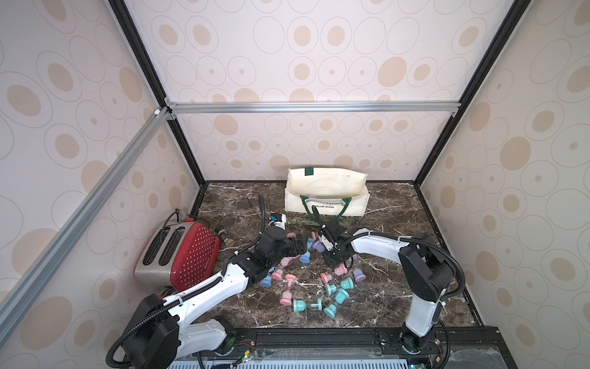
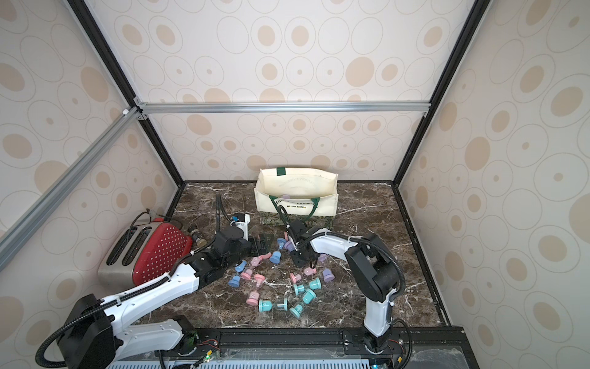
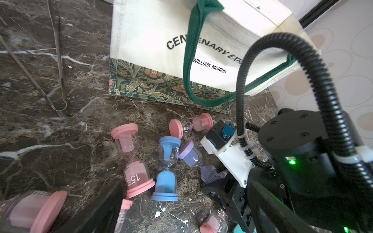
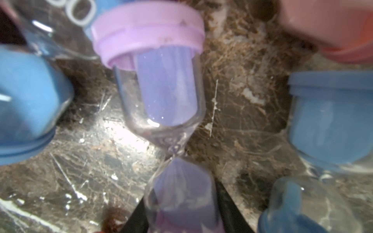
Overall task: Put the hourglass into the canvas bag
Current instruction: Pick up the hourglass from the center of the board.
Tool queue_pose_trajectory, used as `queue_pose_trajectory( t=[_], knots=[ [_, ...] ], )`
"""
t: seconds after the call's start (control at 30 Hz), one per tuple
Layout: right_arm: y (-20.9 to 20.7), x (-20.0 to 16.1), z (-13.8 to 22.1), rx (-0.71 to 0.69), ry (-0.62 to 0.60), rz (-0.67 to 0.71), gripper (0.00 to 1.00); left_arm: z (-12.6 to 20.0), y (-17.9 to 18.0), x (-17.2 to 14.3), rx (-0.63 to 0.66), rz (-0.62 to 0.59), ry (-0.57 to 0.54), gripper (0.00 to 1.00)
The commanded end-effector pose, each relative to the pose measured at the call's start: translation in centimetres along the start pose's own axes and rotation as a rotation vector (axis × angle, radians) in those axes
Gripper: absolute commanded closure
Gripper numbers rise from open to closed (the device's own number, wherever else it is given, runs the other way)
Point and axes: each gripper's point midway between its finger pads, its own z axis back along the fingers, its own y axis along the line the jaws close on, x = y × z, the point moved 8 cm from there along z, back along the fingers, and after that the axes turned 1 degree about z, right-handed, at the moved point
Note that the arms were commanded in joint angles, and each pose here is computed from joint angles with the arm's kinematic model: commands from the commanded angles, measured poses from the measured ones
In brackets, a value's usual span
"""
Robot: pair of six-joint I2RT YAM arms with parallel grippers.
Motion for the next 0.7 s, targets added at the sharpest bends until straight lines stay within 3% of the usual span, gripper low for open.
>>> queue_pose_trajectory(
  t=[0.0,0.67],
  knots=[
    [0.2,-0.5,1.5,0.020,-0.005,0.001,0.69,0.9,-1.1,1.5,-0.012,-0.014,-0.045,0.02],
    [-0.1,-0.2,12.6,0.102,-0.149,-0.026,0.76,3.9,-3.0,6.0,0.028,-0.114,-0.164,0.03]
  ],
)
